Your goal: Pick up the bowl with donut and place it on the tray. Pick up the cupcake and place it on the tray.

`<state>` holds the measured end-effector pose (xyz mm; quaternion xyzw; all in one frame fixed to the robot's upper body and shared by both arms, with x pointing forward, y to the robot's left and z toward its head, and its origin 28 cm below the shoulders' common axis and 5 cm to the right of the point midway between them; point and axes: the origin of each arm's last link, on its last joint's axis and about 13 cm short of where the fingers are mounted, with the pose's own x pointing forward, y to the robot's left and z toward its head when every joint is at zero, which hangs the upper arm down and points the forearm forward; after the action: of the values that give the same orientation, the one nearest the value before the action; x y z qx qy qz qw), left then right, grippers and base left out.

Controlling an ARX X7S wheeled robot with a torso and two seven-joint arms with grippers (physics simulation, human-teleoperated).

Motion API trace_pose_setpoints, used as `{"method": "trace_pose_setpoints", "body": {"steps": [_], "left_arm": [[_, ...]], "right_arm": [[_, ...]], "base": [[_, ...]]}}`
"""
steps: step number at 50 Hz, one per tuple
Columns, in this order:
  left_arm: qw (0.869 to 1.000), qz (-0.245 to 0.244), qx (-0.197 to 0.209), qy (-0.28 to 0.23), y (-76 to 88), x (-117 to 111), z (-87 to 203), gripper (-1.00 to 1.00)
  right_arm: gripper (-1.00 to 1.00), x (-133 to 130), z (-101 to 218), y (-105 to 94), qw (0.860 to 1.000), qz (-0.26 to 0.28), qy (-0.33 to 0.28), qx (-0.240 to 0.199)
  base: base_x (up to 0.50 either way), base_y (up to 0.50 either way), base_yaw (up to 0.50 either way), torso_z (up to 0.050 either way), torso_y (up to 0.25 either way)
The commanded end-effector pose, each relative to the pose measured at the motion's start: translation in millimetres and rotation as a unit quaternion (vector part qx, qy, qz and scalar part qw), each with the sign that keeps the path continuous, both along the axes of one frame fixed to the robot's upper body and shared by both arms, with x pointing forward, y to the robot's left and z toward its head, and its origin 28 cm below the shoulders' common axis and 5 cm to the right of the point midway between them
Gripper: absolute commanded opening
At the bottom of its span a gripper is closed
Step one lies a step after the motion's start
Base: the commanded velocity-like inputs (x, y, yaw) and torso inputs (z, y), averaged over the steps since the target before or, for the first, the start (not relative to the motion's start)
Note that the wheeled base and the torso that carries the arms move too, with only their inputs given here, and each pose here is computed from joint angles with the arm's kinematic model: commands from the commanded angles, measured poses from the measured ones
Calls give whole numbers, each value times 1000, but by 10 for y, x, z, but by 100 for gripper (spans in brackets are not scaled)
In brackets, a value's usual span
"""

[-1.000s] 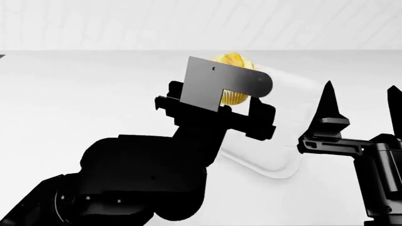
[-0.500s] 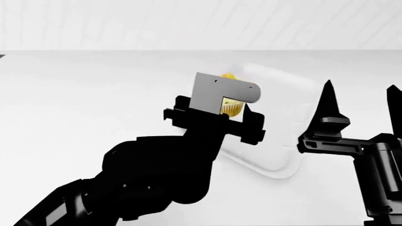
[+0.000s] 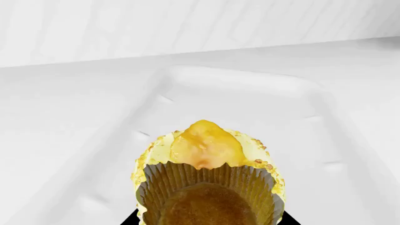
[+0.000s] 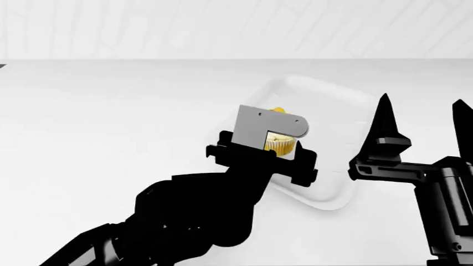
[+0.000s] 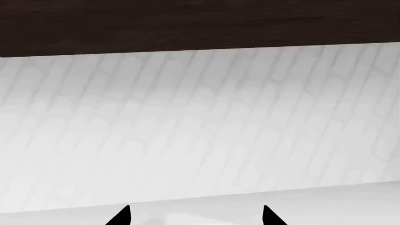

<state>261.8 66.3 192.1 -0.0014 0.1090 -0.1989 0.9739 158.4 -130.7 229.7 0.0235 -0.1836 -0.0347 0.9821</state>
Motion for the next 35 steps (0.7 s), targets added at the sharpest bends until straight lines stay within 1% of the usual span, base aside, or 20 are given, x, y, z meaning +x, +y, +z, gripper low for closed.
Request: {"method": "trace_pose_setpoints", "body": {"steps": [1,8,17,23,33,34,35], "left_arm": [[1000,-10,-27,1,-95,76,-11,-100],[999,-14,-31,-10,-179,121,-37,-100],[1000,-9,-28,-9,-222,150,-67,-100],[1000,-6,-26,-7,-232,150,-90,-100],[1000,6,-19,1,-193,201,-149,-100],[1000,6,-20,1,-193,202,-143,100],[1000,6,-20,0,-193,200,-134,100]], "right_arm": [[100,-19,18,-3,1000,2,-4,6],[100,-50,35,-7,1000,4,-8,12],[100,-75,46,-13,1000,3,-11,14],[100,-76,48,-15,1000,4,-12,14],[100,-61,28,1,1000,5,-9,13],[100,-60,28,3,1000,6,-9,12],[100,-60,29,4,1000,6,-9,12]], "base": [[0,0,0,0,0],[0,0,0,0,0],[0,0,0,0,1],[0,0,0,0,0],[0,0,0,0,1],[0,0,0,0,0],[0,0,0,0,0]]}}
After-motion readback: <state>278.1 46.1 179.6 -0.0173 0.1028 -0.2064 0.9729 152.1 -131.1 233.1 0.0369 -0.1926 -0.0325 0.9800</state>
